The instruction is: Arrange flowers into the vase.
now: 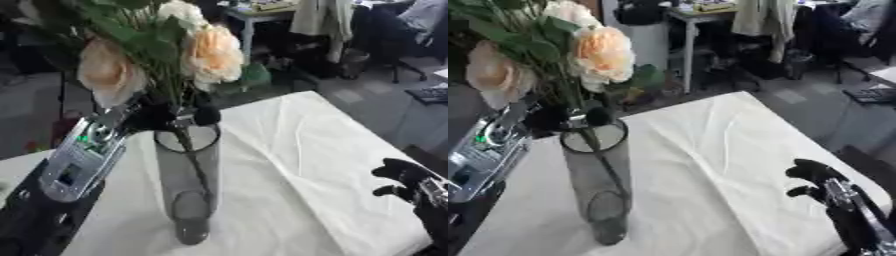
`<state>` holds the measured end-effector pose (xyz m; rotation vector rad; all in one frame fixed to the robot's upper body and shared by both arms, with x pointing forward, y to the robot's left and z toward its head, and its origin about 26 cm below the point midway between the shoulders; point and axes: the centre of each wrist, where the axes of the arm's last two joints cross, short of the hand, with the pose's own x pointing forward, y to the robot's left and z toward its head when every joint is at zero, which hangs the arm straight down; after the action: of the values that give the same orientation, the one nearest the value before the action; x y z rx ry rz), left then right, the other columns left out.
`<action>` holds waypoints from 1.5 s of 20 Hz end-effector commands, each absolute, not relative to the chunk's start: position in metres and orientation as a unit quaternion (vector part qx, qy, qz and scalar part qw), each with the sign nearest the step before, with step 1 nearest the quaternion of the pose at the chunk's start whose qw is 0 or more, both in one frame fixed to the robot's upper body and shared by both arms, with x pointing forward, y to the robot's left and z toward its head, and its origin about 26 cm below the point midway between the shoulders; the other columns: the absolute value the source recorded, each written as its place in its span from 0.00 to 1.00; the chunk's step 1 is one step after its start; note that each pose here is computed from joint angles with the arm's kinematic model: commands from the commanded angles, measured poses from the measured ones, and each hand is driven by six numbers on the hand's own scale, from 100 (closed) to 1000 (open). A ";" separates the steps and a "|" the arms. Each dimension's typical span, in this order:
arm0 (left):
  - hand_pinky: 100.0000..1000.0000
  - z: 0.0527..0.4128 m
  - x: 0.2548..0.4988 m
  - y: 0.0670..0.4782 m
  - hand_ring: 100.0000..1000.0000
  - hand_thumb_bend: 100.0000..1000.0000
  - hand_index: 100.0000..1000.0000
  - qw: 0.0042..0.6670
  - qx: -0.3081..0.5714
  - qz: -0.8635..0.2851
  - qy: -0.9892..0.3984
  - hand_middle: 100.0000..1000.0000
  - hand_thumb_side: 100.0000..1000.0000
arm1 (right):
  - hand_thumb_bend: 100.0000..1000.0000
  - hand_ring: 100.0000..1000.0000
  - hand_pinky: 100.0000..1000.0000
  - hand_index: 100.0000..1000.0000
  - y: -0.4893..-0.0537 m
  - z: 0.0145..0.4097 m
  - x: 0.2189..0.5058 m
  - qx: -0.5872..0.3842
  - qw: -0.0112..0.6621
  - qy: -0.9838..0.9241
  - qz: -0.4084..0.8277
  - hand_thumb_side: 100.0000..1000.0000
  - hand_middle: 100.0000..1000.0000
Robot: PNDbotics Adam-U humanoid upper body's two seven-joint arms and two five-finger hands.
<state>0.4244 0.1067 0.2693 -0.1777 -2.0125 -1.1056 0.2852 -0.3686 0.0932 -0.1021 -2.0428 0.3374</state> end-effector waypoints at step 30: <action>0.75 0.276 0.418 0.126 0.50 0.98 0.66 0.418 -0.076 -0.418 -0.803 0.53 0.57 | 0.00 0.80 0.58 0.83 -0.374 0.100 0.286 -0.049 0.500 -0.853 0.140 0.89 0.67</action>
<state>0.4212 0.1234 0.2622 -0.2043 -1.9808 -1.0397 0.2849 -0.3696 0.0928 -0.1038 -2.0440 0.3282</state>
